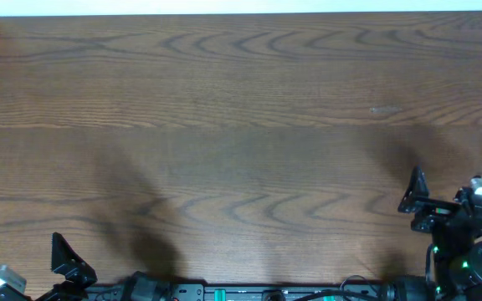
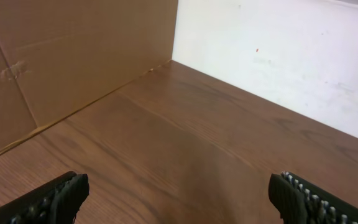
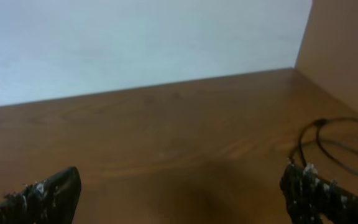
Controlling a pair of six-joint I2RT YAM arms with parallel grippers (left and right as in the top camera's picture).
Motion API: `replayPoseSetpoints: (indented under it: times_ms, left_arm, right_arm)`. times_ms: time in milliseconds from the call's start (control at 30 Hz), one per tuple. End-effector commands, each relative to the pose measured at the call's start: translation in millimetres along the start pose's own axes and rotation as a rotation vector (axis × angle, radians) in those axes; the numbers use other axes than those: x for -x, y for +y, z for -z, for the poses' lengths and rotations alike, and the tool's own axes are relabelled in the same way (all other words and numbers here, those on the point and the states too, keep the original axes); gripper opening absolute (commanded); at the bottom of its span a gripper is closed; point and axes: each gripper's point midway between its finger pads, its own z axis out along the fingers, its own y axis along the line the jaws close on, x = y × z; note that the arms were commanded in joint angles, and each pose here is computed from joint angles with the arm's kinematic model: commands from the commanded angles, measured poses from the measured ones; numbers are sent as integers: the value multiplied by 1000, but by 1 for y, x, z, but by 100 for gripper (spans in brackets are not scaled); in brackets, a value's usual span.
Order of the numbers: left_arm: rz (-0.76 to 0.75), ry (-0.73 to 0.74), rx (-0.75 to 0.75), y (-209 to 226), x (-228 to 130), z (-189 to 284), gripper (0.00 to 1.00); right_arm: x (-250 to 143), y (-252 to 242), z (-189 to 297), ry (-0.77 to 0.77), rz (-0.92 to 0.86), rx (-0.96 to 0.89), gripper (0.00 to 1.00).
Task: Untangle cables
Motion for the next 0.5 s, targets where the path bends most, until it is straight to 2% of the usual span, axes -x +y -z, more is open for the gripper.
replayPoseSetpoints:
  times_ms: [0, 167, 467]
  left_arm:
    - [7, 0, 10, 2, -1, 0, 98]
    - [7, 0, 10, 2, -1, 0, 98]
    - [7, 0, 10, 2, -1, 0, 98]
  right_arm:
    - [-10, -4, 6, 18, -12, -11, 99]
    - [-22, -12, 17, 41, -17, -45, 99]
    - [-13, -12, 28, -38, -24, -40, 99]
